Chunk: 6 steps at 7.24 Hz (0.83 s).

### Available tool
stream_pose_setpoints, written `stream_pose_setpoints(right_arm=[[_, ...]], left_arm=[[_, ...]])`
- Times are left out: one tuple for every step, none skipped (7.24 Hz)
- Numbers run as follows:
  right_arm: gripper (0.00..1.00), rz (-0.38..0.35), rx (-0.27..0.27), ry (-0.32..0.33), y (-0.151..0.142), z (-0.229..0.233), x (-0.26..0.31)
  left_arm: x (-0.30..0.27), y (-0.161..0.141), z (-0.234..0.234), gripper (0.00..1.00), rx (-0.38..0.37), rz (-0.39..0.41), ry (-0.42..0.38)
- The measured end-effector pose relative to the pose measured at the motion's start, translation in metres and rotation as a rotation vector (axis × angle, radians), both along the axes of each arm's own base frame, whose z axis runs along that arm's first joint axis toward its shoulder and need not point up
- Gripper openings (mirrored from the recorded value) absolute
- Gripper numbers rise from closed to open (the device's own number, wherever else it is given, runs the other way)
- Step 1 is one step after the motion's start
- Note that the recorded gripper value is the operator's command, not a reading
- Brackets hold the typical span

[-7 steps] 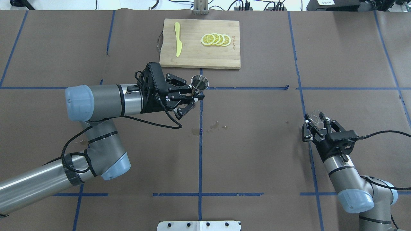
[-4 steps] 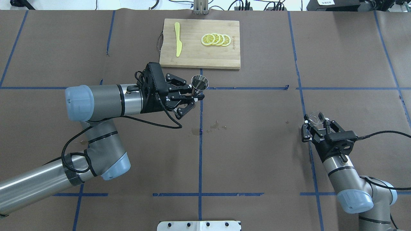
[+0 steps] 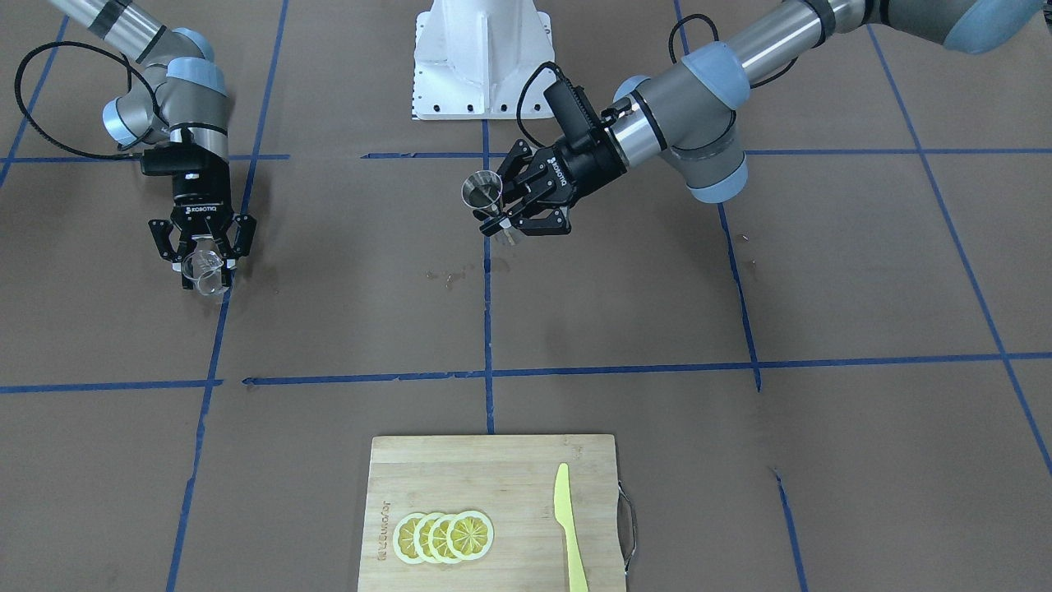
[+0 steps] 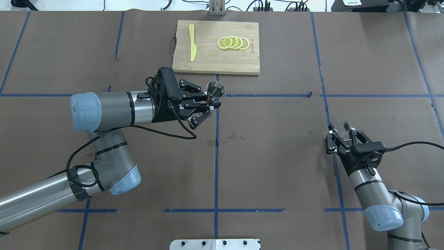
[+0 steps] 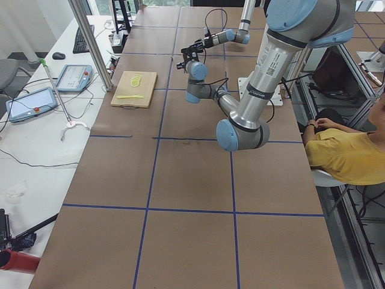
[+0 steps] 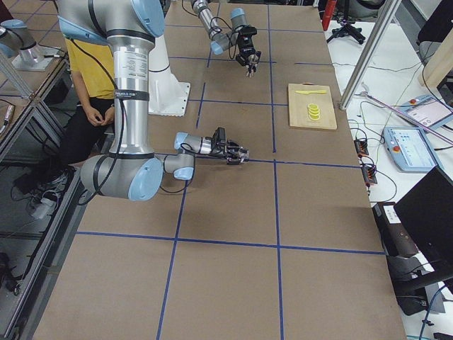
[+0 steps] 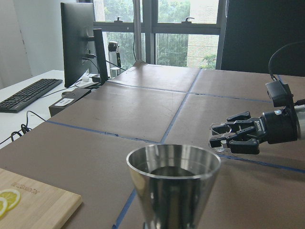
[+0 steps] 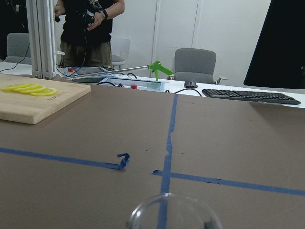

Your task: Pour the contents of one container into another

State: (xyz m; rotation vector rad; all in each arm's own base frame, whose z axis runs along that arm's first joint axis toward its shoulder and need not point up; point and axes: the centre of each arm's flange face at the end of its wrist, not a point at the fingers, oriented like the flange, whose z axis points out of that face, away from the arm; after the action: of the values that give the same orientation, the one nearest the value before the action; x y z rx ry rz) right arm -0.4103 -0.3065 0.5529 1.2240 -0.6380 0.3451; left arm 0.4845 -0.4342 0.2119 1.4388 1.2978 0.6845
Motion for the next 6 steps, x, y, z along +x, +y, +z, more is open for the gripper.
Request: stream_pose_setpoints(right_arm=[[0.61, 0.0, 0.0, 0.001, 0.0, 0.0004, 0.0001], [0.68, 0.0, 0.0, 0.003, 0.0, 0.0009, 0.0003], [0.69, 0.0, 0.0, 0.004, 0.0001, 0.0011, 0.0004], [0.7, 0.0, -0.001, 0.004, 0.0001, 0.0011, 0.0004], [0.72, -0.001, -0.001, 0.004, 0.0001, 0.0012, 0.0004], [1.0, -0.002, -0.001, 0.004, 0.0001, 0.0012, 0.0003]], left_arm=[[0.0, 0.0, 0.0, 0.0, 0.0, 0.0, 0.0], [0.0, -0.0001, 0.0, 0.0, 0.0, -0.001, 0.0], [-0.0001, -0.0001, 0.0, 0.0, 0.0, -0.001, 0.0], [0.0, -0.0001, -0.0002, 0.0, -0.001, -0.001, 0.001], [0.0, -0.0001, -0.0006, 0.0, -0.001, 0.0, 0.001], [0.0, -0.0001, -0.0009, 0.0, -0.001, 0.0, 0.002]])
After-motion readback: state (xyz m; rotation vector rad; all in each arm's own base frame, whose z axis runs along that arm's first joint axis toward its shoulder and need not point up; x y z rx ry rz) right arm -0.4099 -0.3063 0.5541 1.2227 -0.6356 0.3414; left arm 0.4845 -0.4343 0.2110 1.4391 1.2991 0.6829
